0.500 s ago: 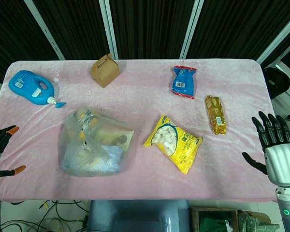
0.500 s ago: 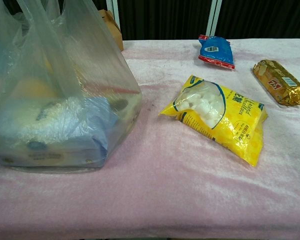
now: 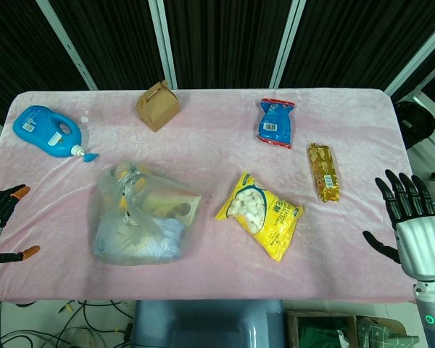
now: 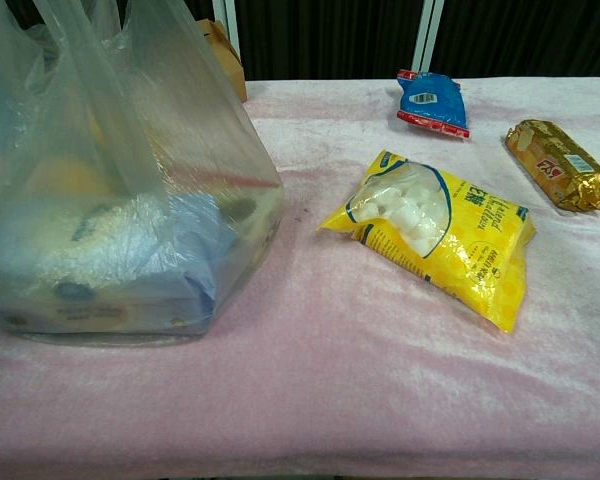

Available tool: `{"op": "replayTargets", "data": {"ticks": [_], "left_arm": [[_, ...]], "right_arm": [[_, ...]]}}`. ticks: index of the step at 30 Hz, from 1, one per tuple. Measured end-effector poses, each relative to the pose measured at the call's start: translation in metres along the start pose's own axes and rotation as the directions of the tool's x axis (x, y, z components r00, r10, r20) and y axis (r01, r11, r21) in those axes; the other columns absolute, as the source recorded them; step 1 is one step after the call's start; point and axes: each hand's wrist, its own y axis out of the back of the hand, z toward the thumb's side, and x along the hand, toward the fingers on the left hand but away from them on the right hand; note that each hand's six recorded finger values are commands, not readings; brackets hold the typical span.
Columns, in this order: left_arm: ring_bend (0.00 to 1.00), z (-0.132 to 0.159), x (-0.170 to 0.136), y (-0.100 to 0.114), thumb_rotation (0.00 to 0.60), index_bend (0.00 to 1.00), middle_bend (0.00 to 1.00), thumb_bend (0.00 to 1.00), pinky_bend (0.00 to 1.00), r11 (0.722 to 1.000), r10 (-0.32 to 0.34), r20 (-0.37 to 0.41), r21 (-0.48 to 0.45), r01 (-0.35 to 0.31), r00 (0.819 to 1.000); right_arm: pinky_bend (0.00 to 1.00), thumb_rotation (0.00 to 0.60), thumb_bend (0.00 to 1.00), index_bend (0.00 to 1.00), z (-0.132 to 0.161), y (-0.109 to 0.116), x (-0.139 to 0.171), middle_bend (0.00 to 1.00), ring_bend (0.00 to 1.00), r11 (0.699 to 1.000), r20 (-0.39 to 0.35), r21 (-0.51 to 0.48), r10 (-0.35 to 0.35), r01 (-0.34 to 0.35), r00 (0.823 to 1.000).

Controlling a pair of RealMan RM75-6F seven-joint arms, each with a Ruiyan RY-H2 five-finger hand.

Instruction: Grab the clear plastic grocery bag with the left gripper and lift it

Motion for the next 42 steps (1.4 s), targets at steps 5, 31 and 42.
{"op": "replayTargets", "data": {"ticks": [5, 31, 42], "left_arm": [[0.03, 0.003, 0.002, 0.001, 0.6, 0.01, 0.03, 0.0, 0.05, 1.0, 0.001, 0.009, -0.001, -0.001, 1.0], [0.03, 0.057, 0.029, 0.015, 0.6, 0.01, 0.03, 0.0, 0.07, 0.974, -0.109, 0.142, -0.184, 0.134, 0.984], [0.08, 0.109, 0.056, 0.029, 0.6, 0.02, 0.1, 0.01, 0.14, 0.897, -0.204, 0.227, -0.345, 0.275, 0.952]], "right_arm": [[0.03, 0.6, 0.07, 0.0, -0.002, -0.002, 0.001, 0.0, 0.0, 1.0, 0.006, 0.0, 0.009, -0.009, 1.0], [0.03, 0.6, 0.08, 0.0, -0.022, -0.016, 0.008, 0.0, 0.0, 0.996, 0.053, 0.05, 0.066, -0.069, 0.996], [0.03, 0.6, 0.1, 0.0, -0.042, -0.043, 0.024, 0.0, 0.0, 0.986, 0.059, 0.108, 0.124, -0.13, 0.99]]}}
